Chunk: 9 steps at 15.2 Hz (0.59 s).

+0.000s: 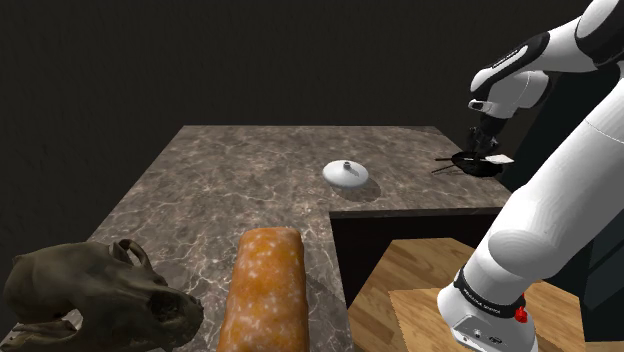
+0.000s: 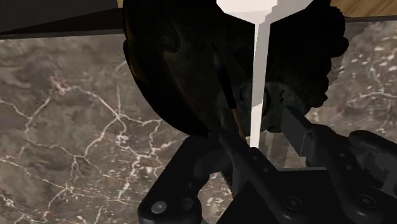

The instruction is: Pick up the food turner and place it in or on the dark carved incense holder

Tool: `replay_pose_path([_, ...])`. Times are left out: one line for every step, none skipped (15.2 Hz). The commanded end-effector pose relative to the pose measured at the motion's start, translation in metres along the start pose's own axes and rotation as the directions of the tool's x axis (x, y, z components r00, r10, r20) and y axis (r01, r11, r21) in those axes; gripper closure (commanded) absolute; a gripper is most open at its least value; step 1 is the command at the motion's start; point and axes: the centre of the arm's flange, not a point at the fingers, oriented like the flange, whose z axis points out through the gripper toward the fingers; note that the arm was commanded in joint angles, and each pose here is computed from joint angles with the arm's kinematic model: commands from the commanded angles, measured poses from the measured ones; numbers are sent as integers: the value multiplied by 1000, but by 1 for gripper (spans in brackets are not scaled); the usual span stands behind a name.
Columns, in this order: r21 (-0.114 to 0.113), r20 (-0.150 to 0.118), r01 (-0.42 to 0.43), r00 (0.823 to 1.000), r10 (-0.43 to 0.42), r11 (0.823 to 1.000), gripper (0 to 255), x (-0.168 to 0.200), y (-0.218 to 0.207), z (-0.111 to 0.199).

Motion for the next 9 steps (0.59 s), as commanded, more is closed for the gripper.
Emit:
replay_pose_path([0,0,0,1000,0,1000,0,0,0,0])
replay_pose_path([0,0,0,1000,0,1000,0,0,0,0])
replay_pose_path([0,0,0,1000,0,1000,0,0,0,0])
replay_pose_path([0,0,0,1000,0,1000,0,0,0,0])
replay_pose_path([0,0,0,1000,0,1000,0,0,0,0])
replay_pose_path([0,0,0,1000,0,1000,0,0,0,-13])
replay_pose_path([0,0,0,1000,0,1000,0,0,0,-26])
replay_pose_path([0,0,0,1000,0,1000,0,0,0,-40])
replay_pose_path([0,0,0,1000,0,1000,0,0,0,-50])
